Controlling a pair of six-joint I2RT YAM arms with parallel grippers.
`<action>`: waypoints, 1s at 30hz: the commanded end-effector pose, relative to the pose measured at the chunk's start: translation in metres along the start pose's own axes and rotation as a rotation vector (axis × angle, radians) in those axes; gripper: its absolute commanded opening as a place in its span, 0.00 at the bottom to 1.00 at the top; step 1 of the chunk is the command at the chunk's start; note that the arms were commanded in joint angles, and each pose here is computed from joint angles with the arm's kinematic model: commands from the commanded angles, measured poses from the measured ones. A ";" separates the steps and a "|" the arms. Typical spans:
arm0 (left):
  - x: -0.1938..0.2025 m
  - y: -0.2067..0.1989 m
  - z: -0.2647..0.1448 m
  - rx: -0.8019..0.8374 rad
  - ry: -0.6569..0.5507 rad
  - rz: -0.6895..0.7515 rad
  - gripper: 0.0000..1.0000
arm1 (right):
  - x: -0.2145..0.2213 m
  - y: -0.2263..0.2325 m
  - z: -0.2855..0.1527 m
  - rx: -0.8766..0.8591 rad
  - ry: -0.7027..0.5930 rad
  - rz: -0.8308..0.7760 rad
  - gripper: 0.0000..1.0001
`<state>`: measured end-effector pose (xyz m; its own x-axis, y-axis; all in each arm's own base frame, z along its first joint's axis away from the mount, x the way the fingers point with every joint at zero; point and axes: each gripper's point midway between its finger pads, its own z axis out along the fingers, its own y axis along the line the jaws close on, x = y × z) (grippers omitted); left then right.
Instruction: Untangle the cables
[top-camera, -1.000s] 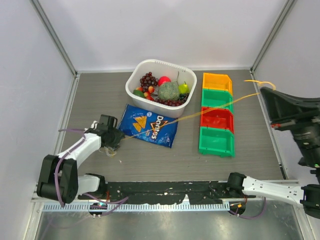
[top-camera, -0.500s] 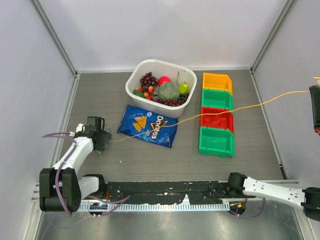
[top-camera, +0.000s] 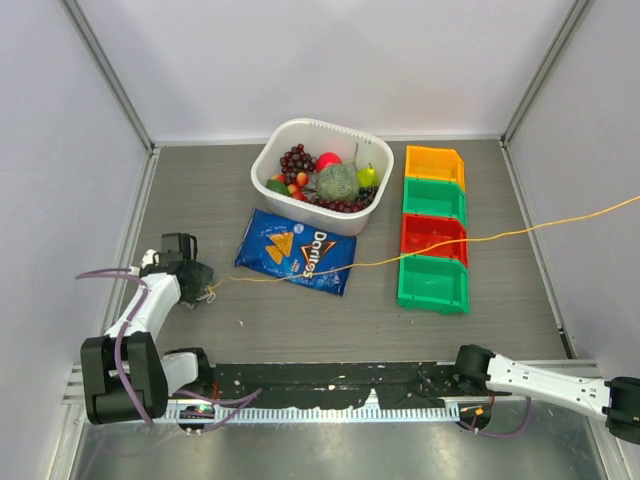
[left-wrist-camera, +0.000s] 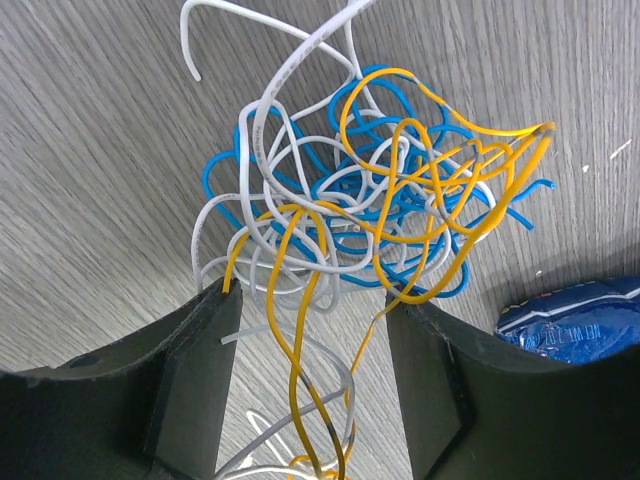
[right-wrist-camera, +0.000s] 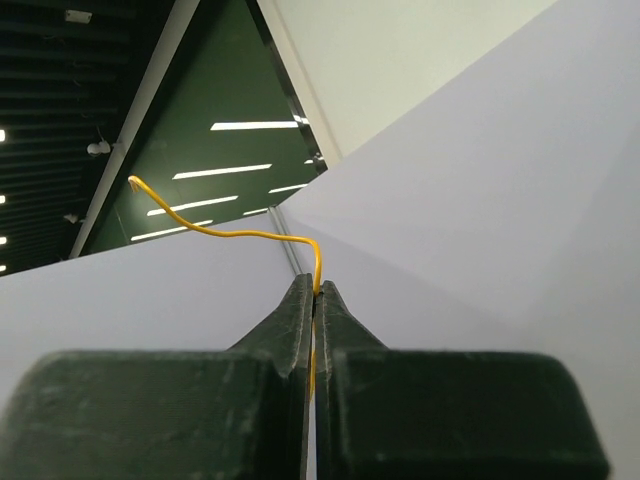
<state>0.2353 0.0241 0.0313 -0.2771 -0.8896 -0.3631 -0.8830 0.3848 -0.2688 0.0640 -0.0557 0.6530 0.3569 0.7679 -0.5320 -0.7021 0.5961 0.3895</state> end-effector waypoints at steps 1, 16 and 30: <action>-0.014 -0.006 -0.003 0.019 -0.034 -0.002 0.63 | -0.003 0.001 0.003 -0.001 -0.003 -0.032 0.01; -0.028 0.004 -0.003 0.002 -0.059 -0.067 0.60 | -0.052 -0.015 -0.017 0.029 -0.080 0.007 0.01; -0.041 -0.020 -0.026 0.166 -0.048 -0.023 0.75 | 0.015 0.001 0.001 0.012 0.041 0.033 0.01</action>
<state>0.2313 0.0540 0.0443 -0.1872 -0.9068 -0.3776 -0.8981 0.3138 -0.3083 0.0456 -0.0989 0.6581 0.3929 0.7802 -0.4867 -0.6974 0.5978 0.3953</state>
